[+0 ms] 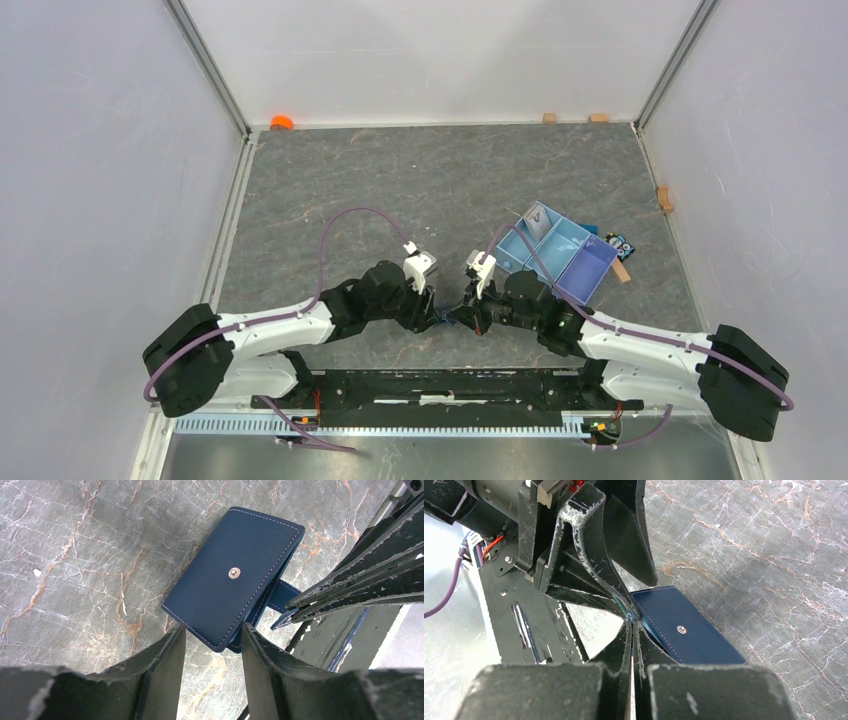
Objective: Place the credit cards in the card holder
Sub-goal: Open the card holder at the center of the board.
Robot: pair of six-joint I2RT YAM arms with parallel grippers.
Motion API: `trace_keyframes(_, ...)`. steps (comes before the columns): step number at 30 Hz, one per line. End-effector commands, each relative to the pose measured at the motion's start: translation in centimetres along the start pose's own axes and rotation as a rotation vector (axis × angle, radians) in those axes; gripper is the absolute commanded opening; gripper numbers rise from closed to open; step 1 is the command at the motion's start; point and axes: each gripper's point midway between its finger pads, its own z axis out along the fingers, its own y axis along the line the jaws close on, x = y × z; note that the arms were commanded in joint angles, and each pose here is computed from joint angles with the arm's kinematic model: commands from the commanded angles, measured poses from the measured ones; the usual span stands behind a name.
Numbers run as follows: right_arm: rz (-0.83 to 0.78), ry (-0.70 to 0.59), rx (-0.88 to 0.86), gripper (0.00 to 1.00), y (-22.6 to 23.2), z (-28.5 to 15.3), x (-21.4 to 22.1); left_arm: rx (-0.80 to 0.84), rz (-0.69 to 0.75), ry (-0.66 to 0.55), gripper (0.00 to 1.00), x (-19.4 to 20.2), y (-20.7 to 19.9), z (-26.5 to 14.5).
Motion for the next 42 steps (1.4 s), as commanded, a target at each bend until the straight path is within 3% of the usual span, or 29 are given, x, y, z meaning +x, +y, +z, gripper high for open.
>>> trace_keyframes(1, -0.003, -0.053, -0.030, 0.00, 0.8, -0.2, -1.3, 0.030, 0.078, -0.057, 0.48, -2.0, -0.7, 0.2)
trace_keyframes(14, -0.005, -0.045, -0.046, 0.00, 1.0, -0.1, -1.1, 0.109, 0.134, -0.069, 0.30, -3.0, -2.1, 0.9)
trace_keyframes(22, -0.008, -0.017, -0.049, 0.00, 1.0, -0.3, -0.3, 0.114, 0.109, -0.084, 0.02, -3.5, -2.3, 1.3)
trace_keyframes(31, 0.014, 0.091, 0.025, 0.00, -0.6, -1.4, 3.3, -0.075, -0.118, -0.117, 0.02, -3.9, 0.2, 0.5)
trace_keyframes(35, 0.041, 0.131, 0.161, 0.01, -2.7, -2.5, 4.4, -0.213, -0.230, -0.117, 0.02, -3.7, 2.3, -0.6)
trace_keyframes(37, 0.043, 0.138, 0.232, 0.13, -3.8, -3.1, 4.3, -0.260, -0.279, -0.094, 0.02, -3.0, 3.1, -1.1)
trace_keyframes(39, 0.059, 0.153, 0.324, 0.35, -5.1, -3.9, 4.6, -0.296, -0.323, -0.083, 0.02, -2.6, 4.2, -1.4)
trace_keyframes(42, 0.100, 0.148, 0.435, 0.46, -6.5, -4.7, 4.4, -0.335, -0.408, -0.063, 0.02, -1.6, 6.3, -1.5)
